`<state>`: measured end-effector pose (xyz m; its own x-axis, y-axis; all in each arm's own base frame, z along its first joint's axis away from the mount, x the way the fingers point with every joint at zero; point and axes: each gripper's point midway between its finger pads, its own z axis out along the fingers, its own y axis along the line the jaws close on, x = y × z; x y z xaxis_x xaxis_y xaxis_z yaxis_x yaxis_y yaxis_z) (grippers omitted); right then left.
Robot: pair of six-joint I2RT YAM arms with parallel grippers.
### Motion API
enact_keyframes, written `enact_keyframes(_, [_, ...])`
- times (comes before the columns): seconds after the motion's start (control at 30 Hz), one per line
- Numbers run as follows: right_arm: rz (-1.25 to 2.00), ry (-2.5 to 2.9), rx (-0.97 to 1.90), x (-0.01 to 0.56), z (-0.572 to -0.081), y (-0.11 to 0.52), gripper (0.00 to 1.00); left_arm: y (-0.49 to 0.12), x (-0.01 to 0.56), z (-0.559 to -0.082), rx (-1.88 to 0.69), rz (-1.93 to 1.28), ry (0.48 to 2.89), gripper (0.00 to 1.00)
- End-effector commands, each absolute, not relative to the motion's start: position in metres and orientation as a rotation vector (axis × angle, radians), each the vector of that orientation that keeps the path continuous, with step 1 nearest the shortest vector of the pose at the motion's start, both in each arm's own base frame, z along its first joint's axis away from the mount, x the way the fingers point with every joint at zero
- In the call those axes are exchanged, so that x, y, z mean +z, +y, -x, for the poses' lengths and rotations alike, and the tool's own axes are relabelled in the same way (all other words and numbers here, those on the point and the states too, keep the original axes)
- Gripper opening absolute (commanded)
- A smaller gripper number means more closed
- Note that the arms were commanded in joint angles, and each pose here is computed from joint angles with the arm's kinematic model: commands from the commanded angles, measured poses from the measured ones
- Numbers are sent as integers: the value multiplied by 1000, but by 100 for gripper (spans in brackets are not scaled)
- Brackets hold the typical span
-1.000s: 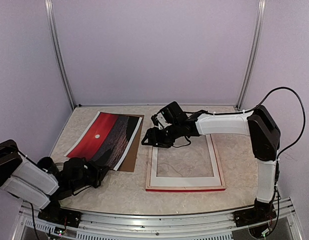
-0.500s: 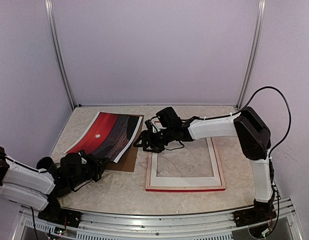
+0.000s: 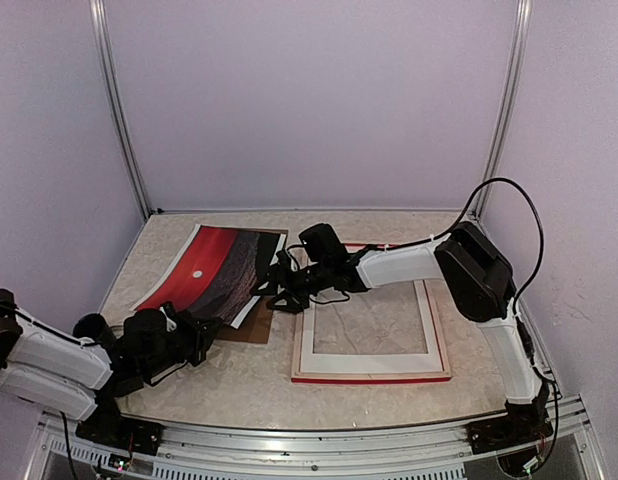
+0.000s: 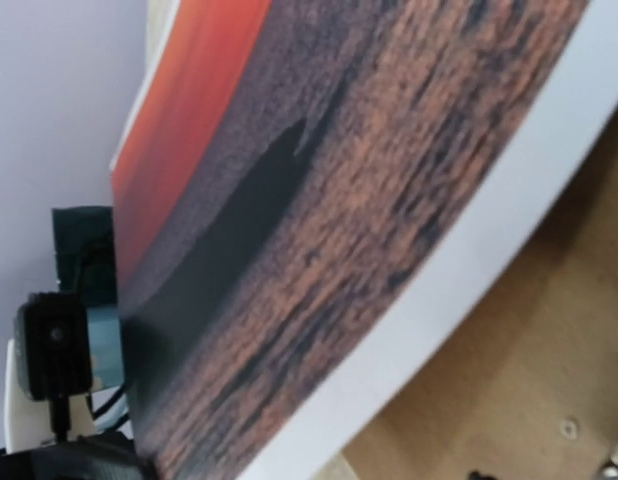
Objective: Put the photo into the frame
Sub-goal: Pass from the left arm to the right
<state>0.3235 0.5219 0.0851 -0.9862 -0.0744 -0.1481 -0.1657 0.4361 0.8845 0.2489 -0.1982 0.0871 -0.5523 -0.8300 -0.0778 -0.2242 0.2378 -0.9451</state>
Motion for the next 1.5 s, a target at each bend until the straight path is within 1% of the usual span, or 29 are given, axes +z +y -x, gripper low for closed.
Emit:
enact_keyframes(0.0, [221, 2559, 1727, 88, -322, 537, 66, -205, 102, -253, -1360, 921, 1882, 0])
enact_keyframes(0.47, [224, 2516, 1836, 84, -331, 547, 64, -213, 106, -250, -1384, 867, 1894, 0])
enact_keyframes(0.87, [184, 2428, 1964, 88, -342, 549, 60, -217, 108, -246, -1393, 848, 1892, 0])
enact_keyframes(1.03, [164, 2399, 2009, 90, -346, 550, 57, -219, 107, -244, -1394, 840, 1901, 0])
enact_keyframes(1.23, [145, 2422, 1999, 84, -349, 552, 55, -218, 105, -242, -1393, 835, 1908, 0])
enact_keyframes(1.47, [101, 2409, 2034, 81, -357, 553, 49, -221, 106, -238, -1407, 819, 1912, 0])
